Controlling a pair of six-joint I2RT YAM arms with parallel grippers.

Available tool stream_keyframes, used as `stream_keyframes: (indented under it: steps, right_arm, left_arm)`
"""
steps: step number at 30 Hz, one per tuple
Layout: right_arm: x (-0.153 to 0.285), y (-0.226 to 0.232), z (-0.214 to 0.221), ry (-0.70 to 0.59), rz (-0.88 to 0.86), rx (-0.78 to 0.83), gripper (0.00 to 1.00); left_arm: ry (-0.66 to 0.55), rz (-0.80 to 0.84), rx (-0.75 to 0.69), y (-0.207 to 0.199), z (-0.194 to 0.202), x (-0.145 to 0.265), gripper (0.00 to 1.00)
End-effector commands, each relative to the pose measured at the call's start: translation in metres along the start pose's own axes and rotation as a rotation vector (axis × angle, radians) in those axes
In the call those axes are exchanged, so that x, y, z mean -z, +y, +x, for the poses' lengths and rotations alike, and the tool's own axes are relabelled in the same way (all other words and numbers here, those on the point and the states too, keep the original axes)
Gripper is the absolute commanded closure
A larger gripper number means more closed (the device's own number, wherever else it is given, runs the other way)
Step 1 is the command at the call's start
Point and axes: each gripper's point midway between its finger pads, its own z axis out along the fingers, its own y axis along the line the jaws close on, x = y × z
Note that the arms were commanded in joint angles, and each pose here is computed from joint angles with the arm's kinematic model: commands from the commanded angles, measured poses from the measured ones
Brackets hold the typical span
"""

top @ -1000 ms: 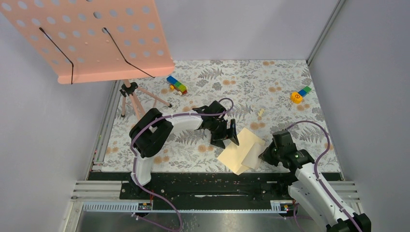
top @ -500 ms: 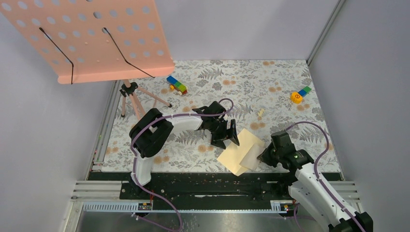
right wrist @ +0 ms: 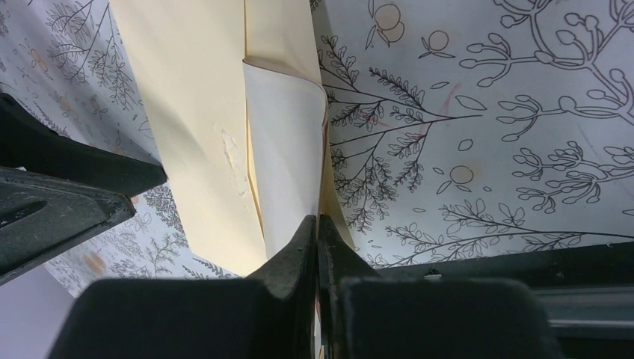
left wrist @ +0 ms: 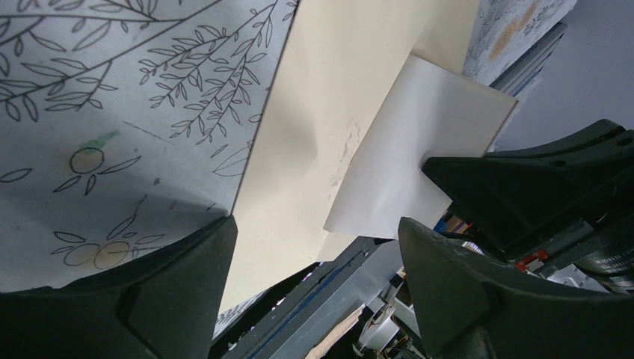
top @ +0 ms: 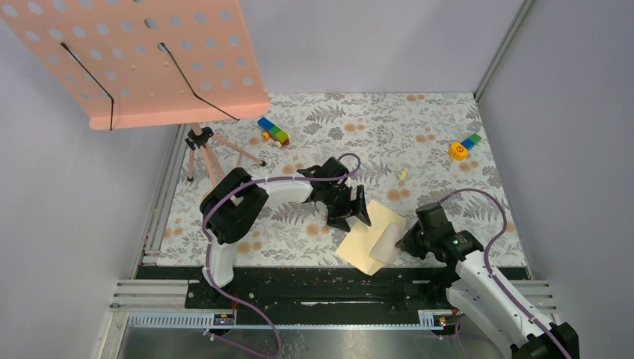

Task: Place the letter into the envelope and seal it
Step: Place the letter in the envelope.

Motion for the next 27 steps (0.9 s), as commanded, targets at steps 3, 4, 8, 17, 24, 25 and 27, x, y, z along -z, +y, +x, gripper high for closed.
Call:
stream_keyframes:
  steps: [3, 4, 8, 17, 24, 25, 27]
  right_arm:
    - [0.004, -0.011, -0.001, -0.029, 0.039, -0.019, 1.0]
    - [0.004, -0.012, 0.0, -0.026, 0.041, -0.023, 1.0]
    - [0.0, -0.012, 0.006, 0.0, 0.036, -0.037, 1.0]
    - [0.004, -0.015, 0.008, -0.01, 0.066, -0.085, 1.0]
    - [-0.003, -0.014, 0.015, 0.02, 0.062, -0.104, 1.0]
    - [-0.006, -0.012, 0.017, 0.031, 0.057, -0.103, 1.0]
    - [-0.01, -0.008, 0.016, 0.033, 0.047, -0.099, 1.0]
  left_arm:
    - [0.014, -0.091, 0.034, 0.034, 0.011, -0.013, 0.17]
    - [0.016, -0.088, 0.035, 0.034, 0.012, -0.013, 0.17]
    - [0.018, -0.077, 0.04, 0.034, 0.013, -0.015, 0.17]
    - [0.015, -0.066, 0.056, 0.037, 0.015, -0.017, 0.17]
    - [0.01, -0.06, 0.048, 0.034, 0.013, -0.016, 0.17]
    - [0.011, -0.059, 0.047, 0.033, 0.013, -0.016, 0.17]
    - [0.011, -0.056, 0.045, 0.032, 0.013, -0.016, 0.17]
